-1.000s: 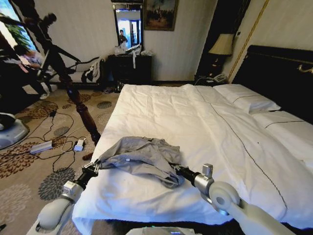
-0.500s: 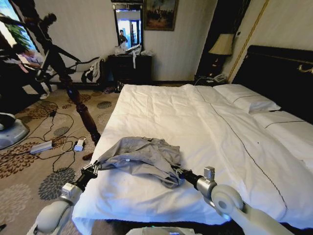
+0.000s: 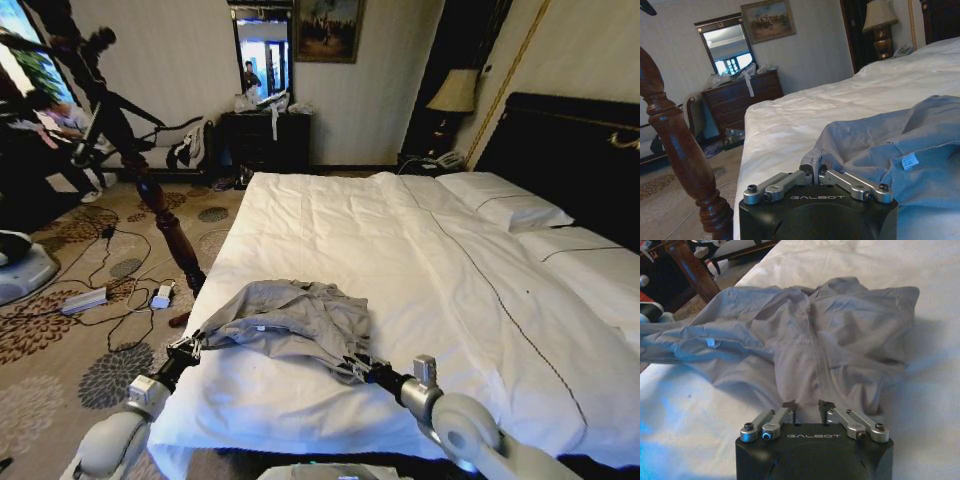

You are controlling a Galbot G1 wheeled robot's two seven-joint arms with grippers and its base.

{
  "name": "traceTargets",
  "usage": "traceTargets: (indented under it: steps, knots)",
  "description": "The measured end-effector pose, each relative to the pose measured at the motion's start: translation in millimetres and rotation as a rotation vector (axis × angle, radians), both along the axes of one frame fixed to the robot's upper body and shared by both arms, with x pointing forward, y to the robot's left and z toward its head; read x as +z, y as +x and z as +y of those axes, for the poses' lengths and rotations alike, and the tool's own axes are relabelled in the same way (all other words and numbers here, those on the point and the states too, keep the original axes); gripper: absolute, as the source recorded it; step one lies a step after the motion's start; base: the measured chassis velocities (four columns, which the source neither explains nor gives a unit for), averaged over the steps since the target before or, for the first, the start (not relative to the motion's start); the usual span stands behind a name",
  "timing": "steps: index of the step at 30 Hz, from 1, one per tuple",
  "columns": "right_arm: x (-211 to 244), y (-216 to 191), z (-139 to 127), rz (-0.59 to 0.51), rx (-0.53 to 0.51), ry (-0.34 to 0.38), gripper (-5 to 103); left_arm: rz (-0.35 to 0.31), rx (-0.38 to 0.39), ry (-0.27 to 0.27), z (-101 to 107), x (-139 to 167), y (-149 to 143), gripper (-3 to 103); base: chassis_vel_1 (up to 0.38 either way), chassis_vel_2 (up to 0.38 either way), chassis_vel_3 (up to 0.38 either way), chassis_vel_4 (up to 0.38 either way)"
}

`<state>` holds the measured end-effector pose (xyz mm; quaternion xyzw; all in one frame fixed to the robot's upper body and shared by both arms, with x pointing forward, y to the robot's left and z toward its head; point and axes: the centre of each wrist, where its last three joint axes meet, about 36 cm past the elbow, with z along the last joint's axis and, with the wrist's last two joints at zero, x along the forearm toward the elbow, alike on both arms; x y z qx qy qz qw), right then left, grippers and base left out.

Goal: Pick up the clothes from the bed and hang them on the clothes hanger.

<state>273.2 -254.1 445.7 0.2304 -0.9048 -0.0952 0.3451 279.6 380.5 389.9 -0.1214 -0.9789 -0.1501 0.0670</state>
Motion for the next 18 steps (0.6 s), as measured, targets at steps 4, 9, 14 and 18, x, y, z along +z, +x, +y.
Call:
traceTargets:
  steps: [4,9,14,18]
  knots:
    - [-2,-11,3,0.015,0.011,-0.006,13,0.0,0.002,0.0,0,-1,0,0,0.0,0.0,0.0,0.0]
    - [-4,-17,4,0.025,0.013,-0.012,1,-0.001,0.001,0.0,0,-1,1,0,0.0,0.0,0.0,0.0]
    - [-6,-22,3,0.027,0.015,-0.024,0,-0.003,-0.001,0.0,0,-2,1,0,0.0,0.0,0.0,0.0]
    - [-6,-24,2,0.012,0.017,-0.023,-3,-0.005,-0.003,-0.001,0,-2,2,0,0.0,0.0,0.0,0.0]
